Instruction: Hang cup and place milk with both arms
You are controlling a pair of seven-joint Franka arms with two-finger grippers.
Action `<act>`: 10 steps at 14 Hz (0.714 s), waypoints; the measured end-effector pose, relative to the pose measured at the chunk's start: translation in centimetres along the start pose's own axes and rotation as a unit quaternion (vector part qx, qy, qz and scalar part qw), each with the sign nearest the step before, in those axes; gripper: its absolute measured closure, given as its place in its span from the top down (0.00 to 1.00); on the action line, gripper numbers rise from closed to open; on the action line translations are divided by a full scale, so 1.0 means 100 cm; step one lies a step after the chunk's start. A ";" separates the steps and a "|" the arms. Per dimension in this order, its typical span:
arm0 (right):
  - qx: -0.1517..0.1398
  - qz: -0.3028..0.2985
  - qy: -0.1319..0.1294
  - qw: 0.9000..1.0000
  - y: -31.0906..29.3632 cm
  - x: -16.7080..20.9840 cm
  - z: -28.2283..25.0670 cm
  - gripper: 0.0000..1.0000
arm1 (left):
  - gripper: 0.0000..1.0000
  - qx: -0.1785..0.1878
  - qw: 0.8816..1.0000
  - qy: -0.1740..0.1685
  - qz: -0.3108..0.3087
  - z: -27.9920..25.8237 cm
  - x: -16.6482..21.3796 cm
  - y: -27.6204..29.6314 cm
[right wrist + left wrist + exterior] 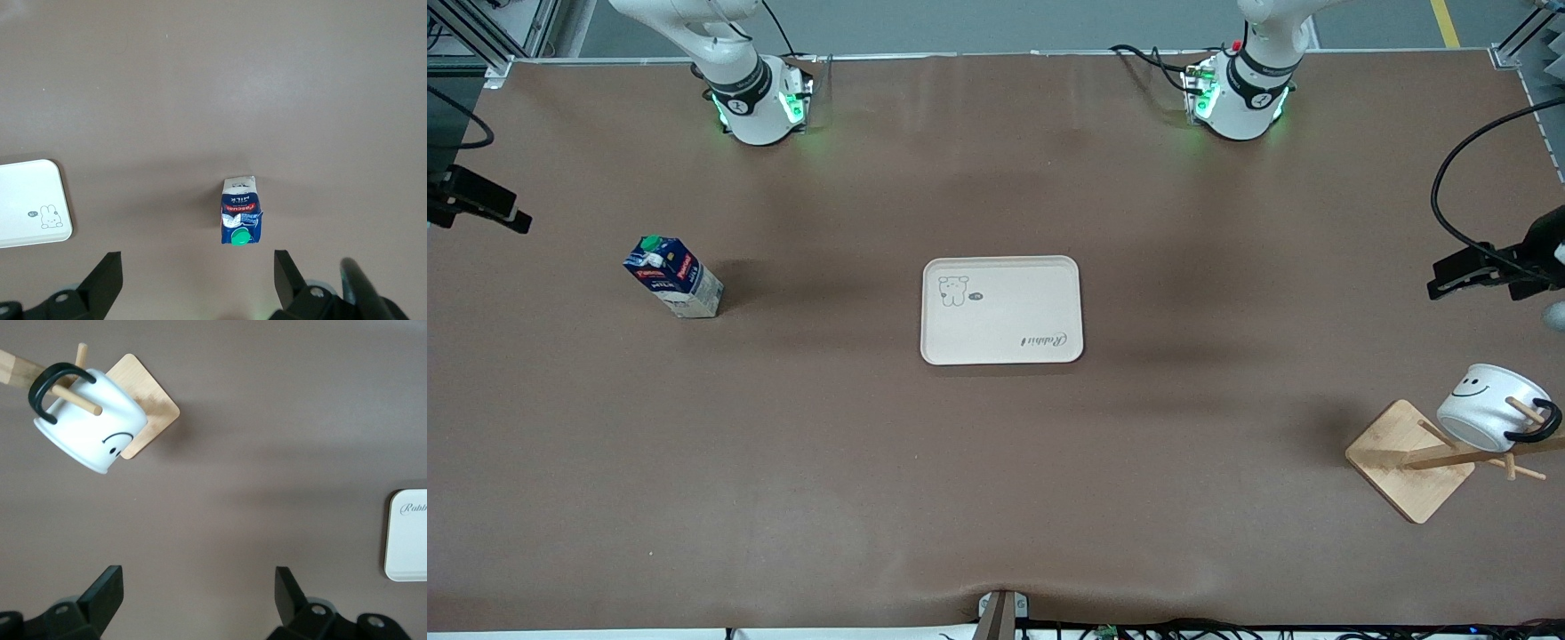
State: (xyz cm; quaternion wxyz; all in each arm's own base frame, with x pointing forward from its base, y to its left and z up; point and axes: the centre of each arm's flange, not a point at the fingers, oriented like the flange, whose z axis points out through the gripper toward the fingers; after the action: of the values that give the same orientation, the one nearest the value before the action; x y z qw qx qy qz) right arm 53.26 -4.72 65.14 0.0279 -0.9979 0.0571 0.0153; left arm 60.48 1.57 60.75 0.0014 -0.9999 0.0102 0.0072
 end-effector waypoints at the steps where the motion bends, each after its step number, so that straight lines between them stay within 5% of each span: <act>1: -0.001 0.001 0.005 1.000 0.002 -0.009 0.000 1.00 | 1.00 0.002 1.000 -0.001 0.001 -0.006 -0.005 0.002; 5: 0.002 0.022 0.038 0.999 0.020 -0.026 -0.028 1.00 | 1.00 0.011 1.000 -0.009 0.023 -0.026 -0.024 0.033; 10: 0.002 0.022 0.043 0.999 0.021 -0.027 -0.032 1.00 | 1.00 0.030 0.999 -0.017 0.043 -0.027 -0.042 0.068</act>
State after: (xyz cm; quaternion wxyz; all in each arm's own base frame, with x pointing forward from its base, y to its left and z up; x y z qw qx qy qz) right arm 50.47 -6.64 68.27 0.0266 -0.9961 0.0803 -0.0268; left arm 56.22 -5.18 63.50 0.0310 -0.9978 0.0530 0.0236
